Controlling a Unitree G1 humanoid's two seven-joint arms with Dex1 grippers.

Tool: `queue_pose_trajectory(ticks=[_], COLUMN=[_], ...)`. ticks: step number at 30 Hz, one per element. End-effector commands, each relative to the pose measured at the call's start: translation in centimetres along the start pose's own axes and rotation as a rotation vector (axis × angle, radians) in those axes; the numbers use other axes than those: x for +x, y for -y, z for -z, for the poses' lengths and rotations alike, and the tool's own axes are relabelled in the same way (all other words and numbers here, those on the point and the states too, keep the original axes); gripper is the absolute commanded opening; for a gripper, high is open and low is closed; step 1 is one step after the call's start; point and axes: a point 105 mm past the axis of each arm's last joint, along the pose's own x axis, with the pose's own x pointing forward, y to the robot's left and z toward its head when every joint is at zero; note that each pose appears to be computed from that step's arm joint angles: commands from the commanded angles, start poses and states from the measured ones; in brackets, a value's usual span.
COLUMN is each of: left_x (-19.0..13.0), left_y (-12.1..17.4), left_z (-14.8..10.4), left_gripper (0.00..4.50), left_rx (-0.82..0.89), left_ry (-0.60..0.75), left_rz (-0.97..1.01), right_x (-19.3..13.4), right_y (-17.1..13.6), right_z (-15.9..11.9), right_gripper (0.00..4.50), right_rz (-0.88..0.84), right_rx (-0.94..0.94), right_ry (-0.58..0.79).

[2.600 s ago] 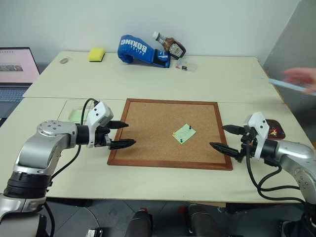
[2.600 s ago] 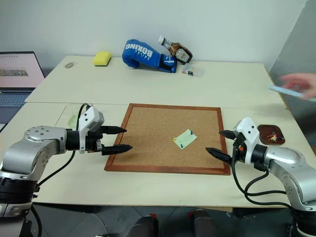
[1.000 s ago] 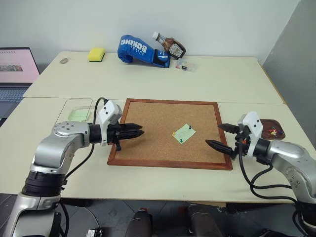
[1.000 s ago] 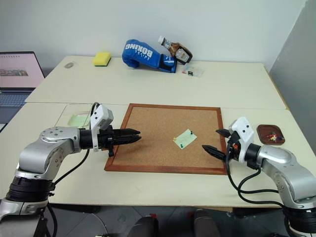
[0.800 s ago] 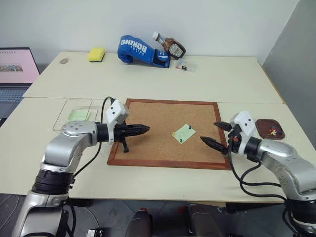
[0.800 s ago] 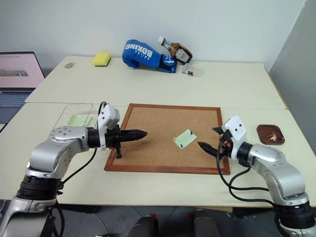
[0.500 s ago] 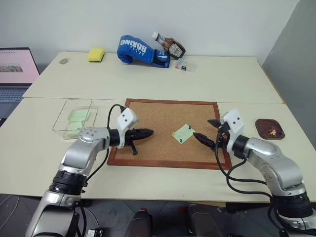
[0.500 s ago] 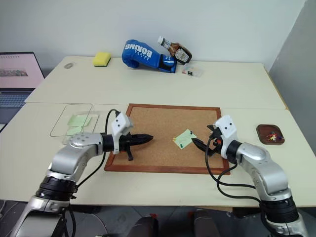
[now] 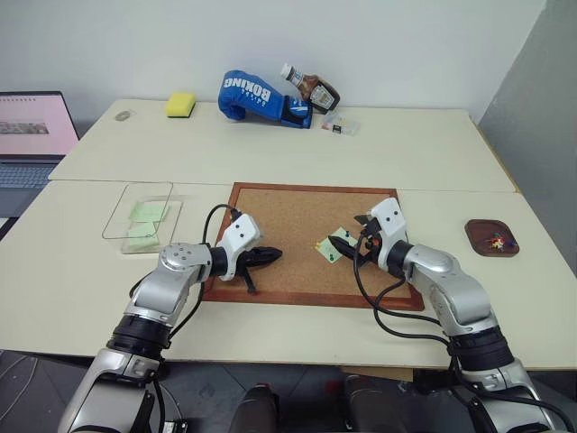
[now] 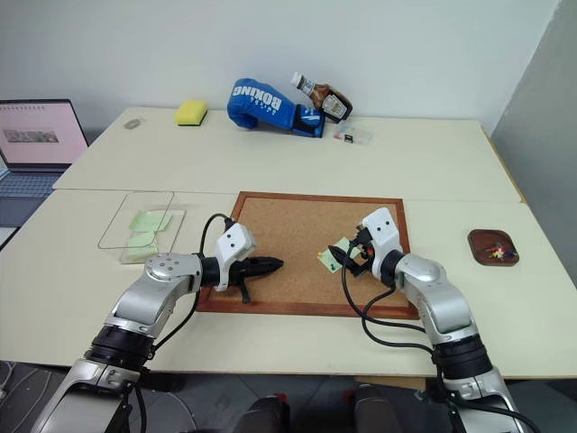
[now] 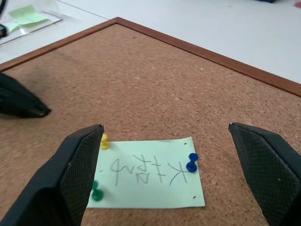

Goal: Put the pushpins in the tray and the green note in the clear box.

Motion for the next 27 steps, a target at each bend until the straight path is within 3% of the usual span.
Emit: queue_pose_trajectory(ticks=[1,3,6,13,22,27], left_x=[-0.1,-0.1,-0.2,-0.4,-0.2,-0.1], left_y=[0.0,-0.1,0.0,-0.3,-0.3,-0.5], left_z=[1.5,1.5,1.4,1.7,1.8,1.9], left_gripper=[0.00,0.00,0.00,0.00,0.00,0.00], left_rx=[-0.016,-0.014,-0.016,-0.009,0.001,0.005], left_ry=[-0.058,-0.060,-0.053,-0.069,-0.084,-0.090], left_rz=[-0.002,-0.009,-0.009,-0.030,-0.033,-0.038], right_x=[0.7,0.9,1.0,1.5,1.4,1.2], right_y=[0.6,0.6,0.9,0.6,1.3,1.6], right_z=[-0.8,-0.2,-0.2,-0.3,-0.4,-1.1], right_gripper=[4.33,4.06,3.29,2.03,0.06,0.06], right_rz=[0.009,-0.005,0.012,0.009,0.038,0.058], right_rx=[-0.028,-0.018,0.003,0.001,-0.027,-0.049], right_ry=[0.030,0.018,0.028,0.038,0.037,0.064])
